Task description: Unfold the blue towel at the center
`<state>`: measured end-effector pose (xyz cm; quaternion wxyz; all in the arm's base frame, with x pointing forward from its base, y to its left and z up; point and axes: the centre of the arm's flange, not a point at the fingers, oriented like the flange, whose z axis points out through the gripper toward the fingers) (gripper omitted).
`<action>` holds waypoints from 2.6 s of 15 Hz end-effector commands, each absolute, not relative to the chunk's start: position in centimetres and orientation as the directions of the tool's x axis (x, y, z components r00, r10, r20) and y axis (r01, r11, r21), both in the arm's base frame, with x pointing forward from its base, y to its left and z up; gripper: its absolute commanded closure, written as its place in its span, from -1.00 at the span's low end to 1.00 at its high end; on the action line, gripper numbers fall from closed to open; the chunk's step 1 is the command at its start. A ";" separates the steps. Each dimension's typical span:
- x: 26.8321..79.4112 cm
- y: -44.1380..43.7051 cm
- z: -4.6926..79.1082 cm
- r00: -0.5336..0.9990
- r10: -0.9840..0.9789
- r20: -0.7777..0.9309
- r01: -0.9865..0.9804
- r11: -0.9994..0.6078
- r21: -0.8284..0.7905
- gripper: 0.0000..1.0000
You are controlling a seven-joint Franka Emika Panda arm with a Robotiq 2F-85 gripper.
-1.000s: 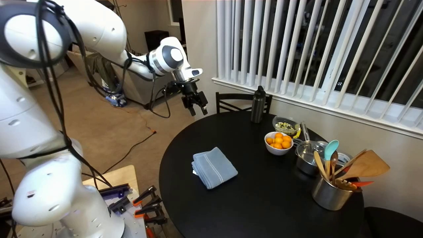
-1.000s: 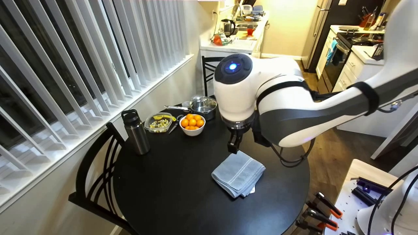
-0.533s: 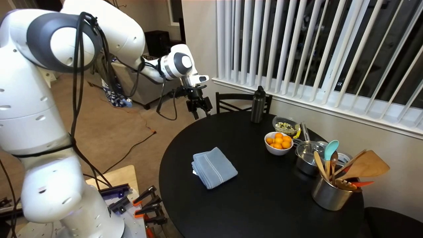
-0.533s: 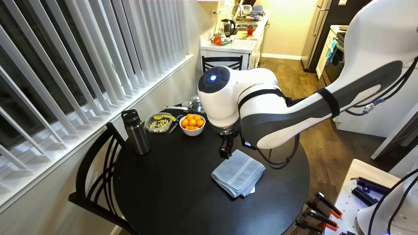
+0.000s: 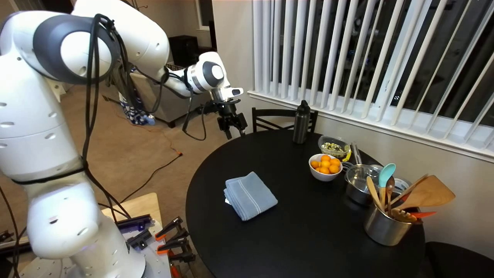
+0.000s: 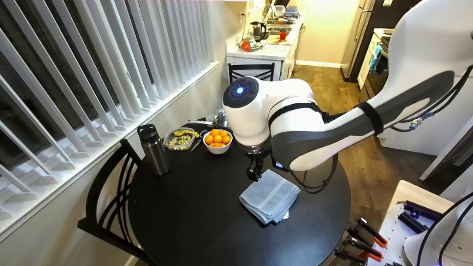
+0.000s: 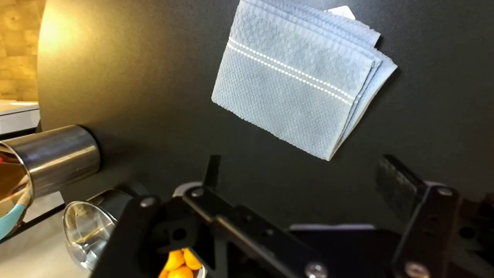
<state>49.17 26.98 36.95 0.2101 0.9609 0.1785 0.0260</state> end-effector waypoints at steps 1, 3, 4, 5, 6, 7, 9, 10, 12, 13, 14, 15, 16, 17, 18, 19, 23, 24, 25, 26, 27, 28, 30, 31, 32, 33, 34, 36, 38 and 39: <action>50.2 31.3 33.0 0.945 0.327 -0.026 0.309 -0.863 0.400 -1.00; 49.8 34.3 30.5 0.952 0.304 -0.031 0.292 -0.873 0.390 -1.00; 49.6 35.5 29.4 0.959 0.280 -0.036 0.272 -0.880 0.391 -1.00; 49.4 36.5 28.0 0.969 0.246 -0.038 0.240 -0.886 0.397 -1.00; 49.3 37.1 26.8 0.977 0.212 -0.033 0.207 -0.891 0.404 -1.00; 49.1 37.1 25.4 0.987 0.156 -0.033 0.156 -0.896 0.417 -1.00; 48.8 36.6 22.9 0.996 0.079 -0.029 0.083 -0.898 0.431 -1.00; 48.9 36.3 21.9 0.998 0.050 -0.028 0.057 -0.898 0.436 -1.00; 49.2 35.0 19.6 1.000 0.002 -0.027 0.014 -0.892 0.451 -1.00; 49.5 34.4 18.5 0.999 -0.016 -0.028 -0.001 -0.892 0.452 -1.00; 49.8 34.0 17.7 0.999 -0.035 -0.033 -0.016 -0.892 0.452 -1.00; 50.1 33.7 16.7 0.998 -0.049 -0.039 -0.026 -0.893 0.449 -1.00; 50.3 33.5 16.0 0.997 -0.061 -0.043 -0.035 -0.894 0.448 -1.00; 50.6 33.3 15.2 0.996 -0.077 -0.044 -0.049 -0.892 0.448 -1.00; 50.8 33.1 14.5 0.995 -0.089 -0.050 -0.057 -0.892 0.448 -1.00; 51.1 32.9 13.7 0.993 -0.104 -0.057 -0.067 -0.887 0.458 -1.00; 52.0 32.1 11.5 0.988 -0.131 -0.081 -0.074 -0.864 0.498 -1.00; 52.1 32.0 11.2 0.987 -0.135 -0.088 -0.072 -0.858 0.509 -1.00; 52.3 31.8 10.8 0.986 -0.140 -0.091 -0.073 -0.852 0.518 -1.00; 52.4 31.7 10.6 0.985 -0.142 -0.094 -0.072 -0.847 0.526 -1.00; 52.6 31.6 10.5 0.985 -0.145 -0.096 -0.071 -0.840 0.538 -1.00; 52.7 31.5 10.3 0.984 -0.148 -0.096 -0.072 -0.835 0.546 -1.00; 52.9 31.4 10.3 0.983 -0.151 -0.100 -0.069 -0.822 0.565 -1.00; 53.0 31.2 10.2 0.983 -0.150 -0.103 -0.063 -0.813 0.579 -1.00; 53.0 31.2 10.1 0.983 -0.152 -0.106 -0.062 -0.808 0.586 -1.00; 53.1 31.0 10.0 0.982 -0.156 -0.109 -0.061 -0.800 0.596 -1.00; 53.2 30.8 9.9 0.981 -0.161 -0.111 -0.061 -0.794 0.605 -1.00; 53.3 30.3 9.6 0.978 -0.170 -0.122 -0.059 -0.784 0.618 -1.00; 53.4 29.9 9.2 0.976 -0.179 -0.127 -0.060 -0.774 0.630 -1.00; 53.5 29.7 9.1 0.975 -0.181 -0.130 -0.058 -0.770 0.635 -1.00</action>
